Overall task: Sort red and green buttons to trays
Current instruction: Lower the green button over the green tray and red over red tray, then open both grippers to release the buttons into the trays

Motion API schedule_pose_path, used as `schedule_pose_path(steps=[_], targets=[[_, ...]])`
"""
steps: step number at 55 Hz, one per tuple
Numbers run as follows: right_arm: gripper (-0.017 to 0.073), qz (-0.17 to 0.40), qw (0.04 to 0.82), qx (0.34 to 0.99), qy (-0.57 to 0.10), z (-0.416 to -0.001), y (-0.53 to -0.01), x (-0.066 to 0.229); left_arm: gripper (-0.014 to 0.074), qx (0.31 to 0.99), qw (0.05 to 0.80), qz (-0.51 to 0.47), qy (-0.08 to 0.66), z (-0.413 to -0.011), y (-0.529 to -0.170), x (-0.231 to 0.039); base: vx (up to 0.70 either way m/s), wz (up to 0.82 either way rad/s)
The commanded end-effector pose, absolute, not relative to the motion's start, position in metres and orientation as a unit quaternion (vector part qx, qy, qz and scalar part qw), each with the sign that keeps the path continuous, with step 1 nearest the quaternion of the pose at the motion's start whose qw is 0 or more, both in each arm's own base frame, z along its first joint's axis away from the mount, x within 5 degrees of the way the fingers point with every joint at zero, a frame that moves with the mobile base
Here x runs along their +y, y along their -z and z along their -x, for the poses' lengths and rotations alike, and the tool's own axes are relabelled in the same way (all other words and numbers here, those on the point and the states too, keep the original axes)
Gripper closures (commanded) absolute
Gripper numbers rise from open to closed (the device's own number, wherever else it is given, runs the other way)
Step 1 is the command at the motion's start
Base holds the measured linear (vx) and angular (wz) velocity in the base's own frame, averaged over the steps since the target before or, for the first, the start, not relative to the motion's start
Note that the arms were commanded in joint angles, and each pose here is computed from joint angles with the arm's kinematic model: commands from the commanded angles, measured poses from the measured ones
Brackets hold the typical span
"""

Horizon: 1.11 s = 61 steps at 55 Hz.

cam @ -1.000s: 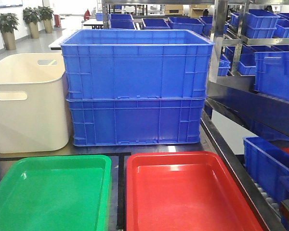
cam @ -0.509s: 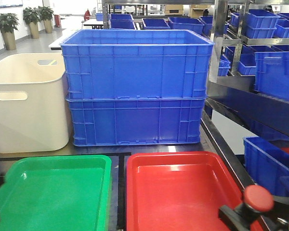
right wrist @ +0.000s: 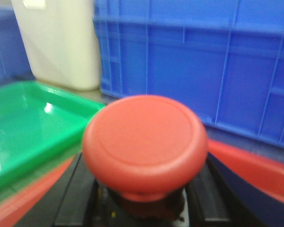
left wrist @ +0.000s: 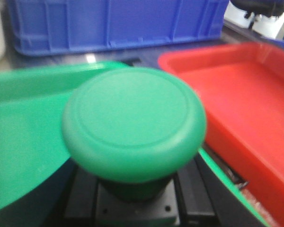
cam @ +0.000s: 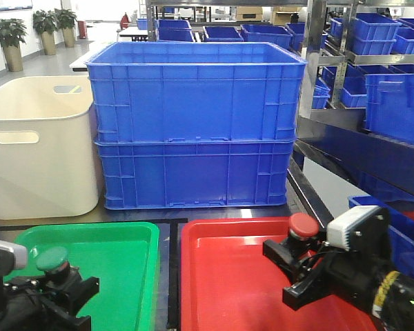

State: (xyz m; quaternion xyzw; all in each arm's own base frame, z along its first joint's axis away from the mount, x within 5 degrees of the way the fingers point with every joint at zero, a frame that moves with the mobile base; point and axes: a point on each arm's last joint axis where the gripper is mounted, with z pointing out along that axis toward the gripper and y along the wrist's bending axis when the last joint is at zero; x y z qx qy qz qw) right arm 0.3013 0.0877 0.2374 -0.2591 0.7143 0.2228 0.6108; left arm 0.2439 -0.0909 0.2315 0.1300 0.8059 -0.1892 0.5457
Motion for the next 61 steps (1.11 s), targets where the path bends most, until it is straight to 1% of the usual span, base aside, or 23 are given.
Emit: schedule_pose_path(steps=[1, 6, 10, 18, 24, 31, 35, 41, 47, 56, 61], targets=[[0.0567, 0.283, 0.634, 0.682, -0.229, -0.312, -0.25, 0.093, 0.0565, 0.774, 0.578, -0.133, 0.22, -0.252, -0.244, -0.099, 0.0, 0.0], [0.056, 0.293, 0.617, 0.694, -0.225, -0.315, -0.239, 0.094, 0.0537, 0.78, 0.57, -0.136, 0.218, -0.254, -0.238, -0.1, 0.0, 0.0], [0.0547, 0.304, 0.605, 0.704, -0.215, -0.315, -0.234, 0.093, 0.0498, 0.781, 0.568, -0.148, 0.214, -0.253, -0.237, -0.1, 0.0, 0.0], [0.0465, 0.311, 0.584, 0.725, -0.191, -0.316, -0.227, 0.091, 0.036, 0.785, 0.559, -0.174, 0.202, -0.252, -0.235, -0.101, 0.0, 0.0], [0.0358, 0.309, 0.584, 0.724, -0.199, -0.316, -0.227, 0.092, 0.0233, 0.785, 0.559, -0.174, 0.202, -0.252, -0.235, -0.101, 0.0, 0.0], [0.0183, 0.296, 0.585, 0.722, -0.221, -0.315, -0.229, 0.093, 0.0106, 0.785, 0.56, -0.173, 0.203, -0.252, -0.235, -0.101, 0.0, 0.0], [0.0086, 0.291, 0.584, 0.724, -0.225, -0.315, -0.229, 0.093, 0.0058, 0.785, 0.56, -0.173, 0.202, -0.252, -0.235, -0.101, 0.0, 0.0], [-0.0027, 0.283, 0.58, 0.73, -0.227, -0.315, -0.229, 0.092, 0.0023, 0.785, 0.559, -0.173, 0.203, -0.252, -0.235, -0.101, 0.0, 0.0], [-0.0083, 0.28, 0.578, 0.731, -0.23, -0.315, -0.229, 0.093, 0.0022, 0.785, 0.559, -0.173, 0.203, -0.252, -0.235, -0.101, 0.0, 0.0], [-0.0072, 0.284, 0.587, 0.719, -0.241, -0.314, -0.233, 0.094, 0.0022, 0.78, 0.566, -0.173, 0.204, -0.25, -0.239, -0.101, 0.0, 0.0], [-0.0051, 0.286, 0.6, 0.705, -0.247, -0.311, -0.242, 0.095, 0.0022, 0.769, 0.58, -0.174, 0.206, -0.246, -0.248, -0.1, 0.0, 0.0]])
